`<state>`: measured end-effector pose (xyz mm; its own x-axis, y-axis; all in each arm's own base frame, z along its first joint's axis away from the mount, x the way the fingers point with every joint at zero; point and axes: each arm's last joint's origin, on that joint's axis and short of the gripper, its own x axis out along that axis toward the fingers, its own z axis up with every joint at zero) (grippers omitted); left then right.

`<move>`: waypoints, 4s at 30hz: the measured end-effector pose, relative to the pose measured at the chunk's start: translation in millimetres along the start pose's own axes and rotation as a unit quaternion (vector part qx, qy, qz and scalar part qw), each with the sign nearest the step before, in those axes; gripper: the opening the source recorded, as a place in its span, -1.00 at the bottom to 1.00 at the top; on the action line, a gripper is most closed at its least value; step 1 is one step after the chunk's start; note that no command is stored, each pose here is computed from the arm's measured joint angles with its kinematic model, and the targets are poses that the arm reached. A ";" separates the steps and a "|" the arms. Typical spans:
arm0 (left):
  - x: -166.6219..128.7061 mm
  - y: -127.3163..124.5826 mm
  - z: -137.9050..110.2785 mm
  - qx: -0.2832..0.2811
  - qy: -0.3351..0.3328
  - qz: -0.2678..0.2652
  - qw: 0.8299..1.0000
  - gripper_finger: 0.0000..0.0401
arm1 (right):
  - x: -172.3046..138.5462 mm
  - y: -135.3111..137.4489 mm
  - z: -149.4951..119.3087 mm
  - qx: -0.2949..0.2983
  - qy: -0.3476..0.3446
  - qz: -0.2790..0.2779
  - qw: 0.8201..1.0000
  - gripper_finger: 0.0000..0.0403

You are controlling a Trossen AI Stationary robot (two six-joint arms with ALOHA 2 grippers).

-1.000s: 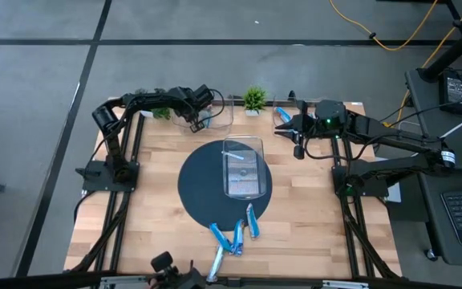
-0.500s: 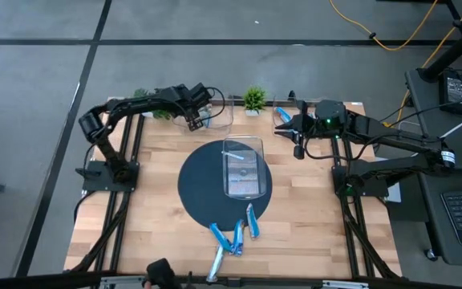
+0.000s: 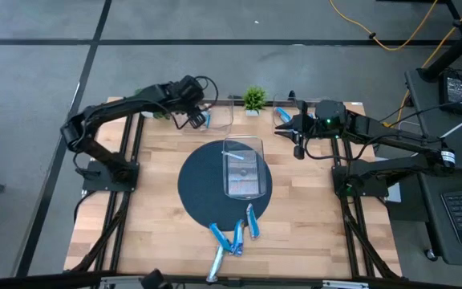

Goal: Pick and place Granola Bars by type
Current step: Put the red granola bar into the top right transparent bin

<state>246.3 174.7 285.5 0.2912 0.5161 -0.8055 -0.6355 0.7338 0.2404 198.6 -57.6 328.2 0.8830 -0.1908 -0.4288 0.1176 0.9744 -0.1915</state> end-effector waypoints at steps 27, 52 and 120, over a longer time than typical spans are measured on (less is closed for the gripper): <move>-109.6 0.1 -75.4 -0.120 -0.192 -0.093 0.970 -0.33 | -10.4 74.5 -10.1 -0.150 0.054 0.236 0.959 -0.66; -100.2 -9.2 -90.8 -0.055 -0.174 -0.124 0.975 -0.34 | 64.0 191.5 -24.8 -0.257 0.163 0.299 0.905 0.16; -115.9 -4.2 -100.1 -0.046 -0.197 -0.157 0.967 -0.36 | 135.5 237.8 -59.7 -0.390 0.203 0.350 0.827 -0.97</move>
<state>143.6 67.5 323.6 0.7181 0.4161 -0.5579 -0.5269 0.8487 -0.0452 319.1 141.2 171.9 0.3669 0.2083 -0.9066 -0.8261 0.5211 -0.2145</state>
